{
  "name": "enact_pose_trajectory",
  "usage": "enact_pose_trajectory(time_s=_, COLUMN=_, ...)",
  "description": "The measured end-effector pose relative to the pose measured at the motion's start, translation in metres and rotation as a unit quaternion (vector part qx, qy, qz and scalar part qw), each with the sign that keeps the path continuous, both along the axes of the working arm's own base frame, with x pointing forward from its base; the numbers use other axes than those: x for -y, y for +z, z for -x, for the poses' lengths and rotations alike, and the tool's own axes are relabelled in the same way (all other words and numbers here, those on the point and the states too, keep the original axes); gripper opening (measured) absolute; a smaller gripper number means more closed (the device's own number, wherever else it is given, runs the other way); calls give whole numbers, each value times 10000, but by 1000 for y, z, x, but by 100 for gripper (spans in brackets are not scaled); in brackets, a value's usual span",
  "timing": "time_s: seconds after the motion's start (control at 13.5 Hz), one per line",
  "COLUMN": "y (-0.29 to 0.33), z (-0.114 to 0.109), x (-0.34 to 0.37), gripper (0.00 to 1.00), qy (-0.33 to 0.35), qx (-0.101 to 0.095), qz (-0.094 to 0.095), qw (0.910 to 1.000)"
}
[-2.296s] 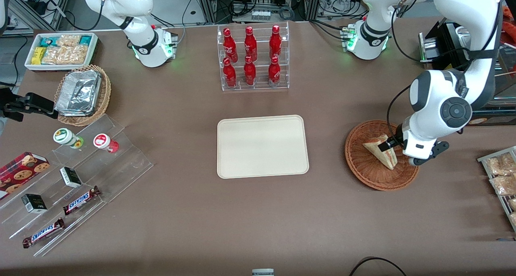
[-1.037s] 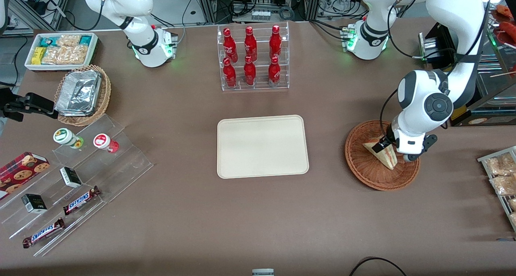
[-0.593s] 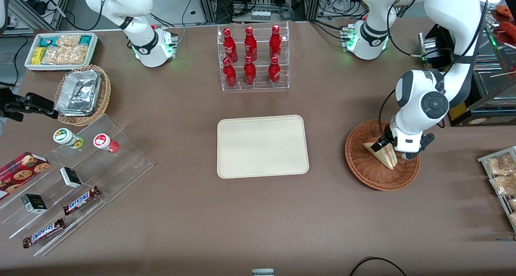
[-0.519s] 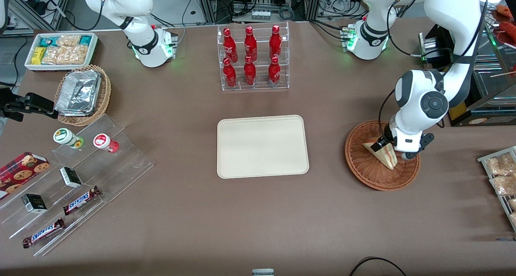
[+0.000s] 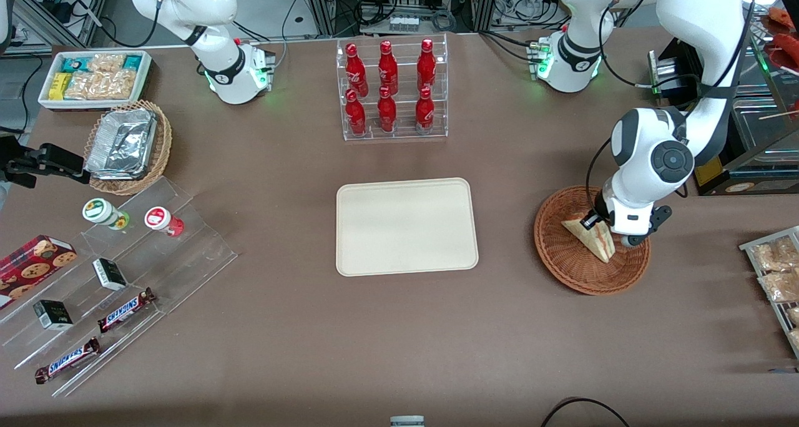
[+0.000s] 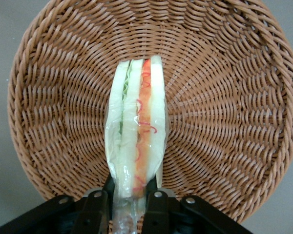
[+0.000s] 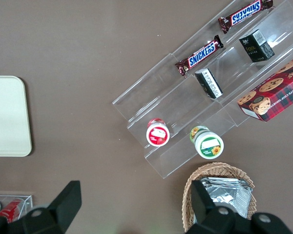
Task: Place sandwich from basket to tray
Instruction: 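Lift the sandwich and carry it over the cream tray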
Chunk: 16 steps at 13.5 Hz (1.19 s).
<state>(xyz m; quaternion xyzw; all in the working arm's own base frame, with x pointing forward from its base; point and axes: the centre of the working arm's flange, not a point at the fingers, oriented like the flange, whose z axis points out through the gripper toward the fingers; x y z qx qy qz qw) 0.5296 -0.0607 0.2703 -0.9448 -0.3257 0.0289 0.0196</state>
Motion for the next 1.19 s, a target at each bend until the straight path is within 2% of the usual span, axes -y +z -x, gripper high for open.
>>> enact_pose_trajectory(time_s=0.3, y=52, z=-10, x=9, gripper=17, qy=-106, qx=-300, qz=-75, qw=9995)
enact_pose_trajectory(time_s=0.44, y=82, z=-19, x=34, gripper=14, qy=-362, qx=-333, qz=-74, qw=9988)
enact_pose_trajectory(time_s=0.67, y=101, z=-17, x=82, gripper=14, qy=-1013, qx=-394, qz=-34, qw=9941)
enact_pose_trajectory(time_s=0.96, y=109, z=-3, x=158, gripper=14, qy=-2088, qx=-322, qz=105, qw=9774)
enact_pose_trajectory(time_s=1.19, y=100, z=10, x=212, gripper=14, qy=-2711, qx=-393, qz=257, qw=9614)
